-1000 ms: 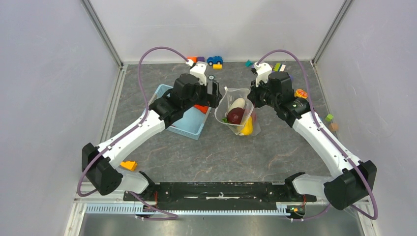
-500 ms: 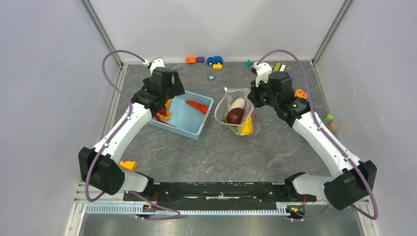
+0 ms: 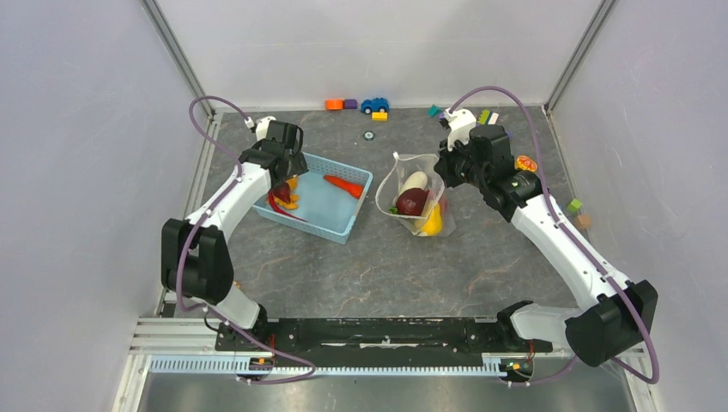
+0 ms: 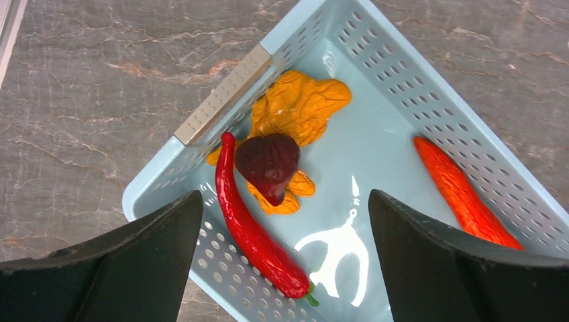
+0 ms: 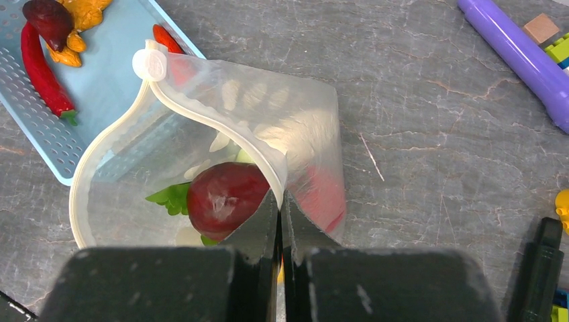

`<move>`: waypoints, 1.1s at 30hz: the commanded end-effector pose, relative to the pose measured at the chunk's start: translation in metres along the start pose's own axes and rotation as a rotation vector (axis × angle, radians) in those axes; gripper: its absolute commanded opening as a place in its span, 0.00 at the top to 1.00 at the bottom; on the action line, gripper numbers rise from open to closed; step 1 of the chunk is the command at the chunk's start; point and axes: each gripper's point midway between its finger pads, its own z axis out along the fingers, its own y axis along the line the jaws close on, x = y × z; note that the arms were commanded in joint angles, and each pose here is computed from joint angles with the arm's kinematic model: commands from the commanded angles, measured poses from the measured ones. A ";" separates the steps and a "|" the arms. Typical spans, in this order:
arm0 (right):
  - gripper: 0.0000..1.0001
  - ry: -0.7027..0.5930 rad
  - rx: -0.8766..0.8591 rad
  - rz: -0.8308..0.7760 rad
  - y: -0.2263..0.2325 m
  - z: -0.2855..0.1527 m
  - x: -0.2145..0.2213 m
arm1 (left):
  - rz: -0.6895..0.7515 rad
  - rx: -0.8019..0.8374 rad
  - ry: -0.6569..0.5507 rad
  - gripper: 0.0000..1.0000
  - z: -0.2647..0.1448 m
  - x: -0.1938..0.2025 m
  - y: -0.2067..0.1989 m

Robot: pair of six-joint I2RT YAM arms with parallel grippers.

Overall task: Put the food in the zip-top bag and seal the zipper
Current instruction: Pick up the fake vegetable from the bin.

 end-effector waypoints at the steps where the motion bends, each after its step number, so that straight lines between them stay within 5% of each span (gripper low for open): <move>1: 0.96 -0.065 0.023 -0.019 -0.005 -0.008 -0.020 | -0.053 -0.061 0.000 0.03 0.015 -0.001 0.011; 33: 0.96 -0.065 0.054 0.001 -0.011 -0.013 -0.016 | -0.065 -0.037 0.127 0.32 0.073 0.035 0.010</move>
